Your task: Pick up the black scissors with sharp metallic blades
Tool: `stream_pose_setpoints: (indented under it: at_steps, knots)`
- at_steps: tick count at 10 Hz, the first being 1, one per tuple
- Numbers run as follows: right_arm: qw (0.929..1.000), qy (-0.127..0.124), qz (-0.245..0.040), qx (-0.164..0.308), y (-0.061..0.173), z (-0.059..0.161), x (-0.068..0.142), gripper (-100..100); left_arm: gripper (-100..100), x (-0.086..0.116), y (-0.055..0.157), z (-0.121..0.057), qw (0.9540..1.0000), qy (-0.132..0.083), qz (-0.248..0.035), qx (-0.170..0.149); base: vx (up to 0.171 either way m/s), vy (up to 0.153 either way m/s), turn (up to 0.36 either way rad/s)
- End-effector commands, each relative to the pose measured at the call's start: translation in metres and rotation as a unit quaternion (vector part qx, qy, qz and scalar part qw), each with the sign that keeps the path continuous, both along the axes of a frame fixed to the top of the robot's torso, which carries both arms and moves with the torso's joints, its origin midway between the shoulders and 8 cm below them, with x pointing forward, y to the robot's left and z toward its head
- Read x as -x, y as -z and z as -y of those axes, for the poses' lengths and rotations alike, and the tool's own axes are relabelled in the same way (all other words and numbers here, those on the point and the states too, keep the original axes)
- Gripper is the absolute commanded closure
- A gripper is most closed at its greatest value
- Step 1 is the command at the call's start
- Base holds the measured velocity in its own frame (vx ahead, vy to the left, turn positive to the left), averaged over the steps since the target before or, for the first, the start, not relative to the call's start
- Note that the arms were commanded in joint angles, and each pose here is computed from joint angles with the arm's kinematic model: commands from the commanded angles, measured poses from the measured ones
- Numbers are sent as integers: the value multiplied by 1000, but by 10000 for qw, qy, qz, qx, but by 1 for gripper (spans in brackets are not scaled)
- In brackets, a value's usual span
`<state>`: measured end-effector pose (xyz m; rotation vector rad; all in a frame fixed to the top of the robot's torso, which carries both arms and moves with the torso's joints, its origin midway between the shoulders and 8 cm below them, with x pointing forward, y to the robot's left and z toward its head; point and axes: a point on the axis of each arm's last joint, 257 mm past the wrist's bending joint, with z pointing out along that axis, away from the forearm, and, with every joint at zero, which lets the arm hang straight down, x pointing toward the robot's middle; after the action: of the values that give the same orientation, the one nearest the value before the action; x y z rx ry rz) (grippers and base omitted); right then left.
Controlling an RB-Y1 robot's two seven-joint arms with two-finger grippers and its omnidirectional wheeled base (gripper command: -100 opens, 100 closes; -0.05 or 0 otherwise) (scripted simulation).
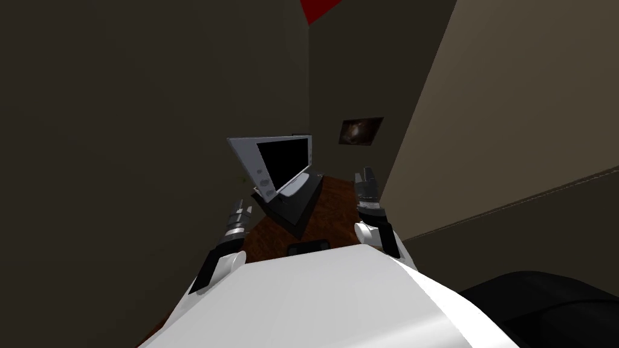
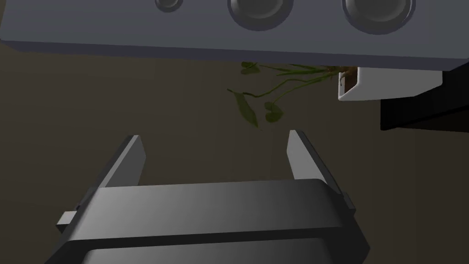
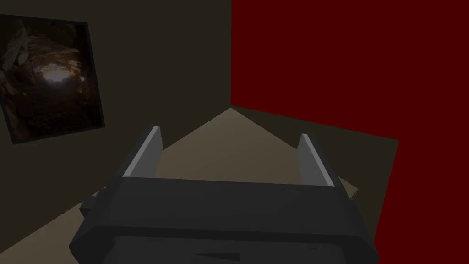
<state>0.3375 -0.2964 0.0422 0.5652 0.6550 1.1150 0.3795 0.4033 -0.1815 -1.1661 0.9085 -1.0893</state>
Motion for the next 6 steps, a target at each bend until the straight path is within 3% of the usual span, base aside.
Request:
stream_pose_setpoints:
  at_steps: [1, 6]
  knots:
    - [10000, 0, 0, 0, 0, 0, 0, 0, -100, 2, 30, -16, 9991, -135, -404, 45, 24, -191, -193]
    - [10000, 0, 0, 0, 0, 0, 0, 0, -100, 17, 90, -46, 9928, -369, -1128, 132, 26, -120, -97]
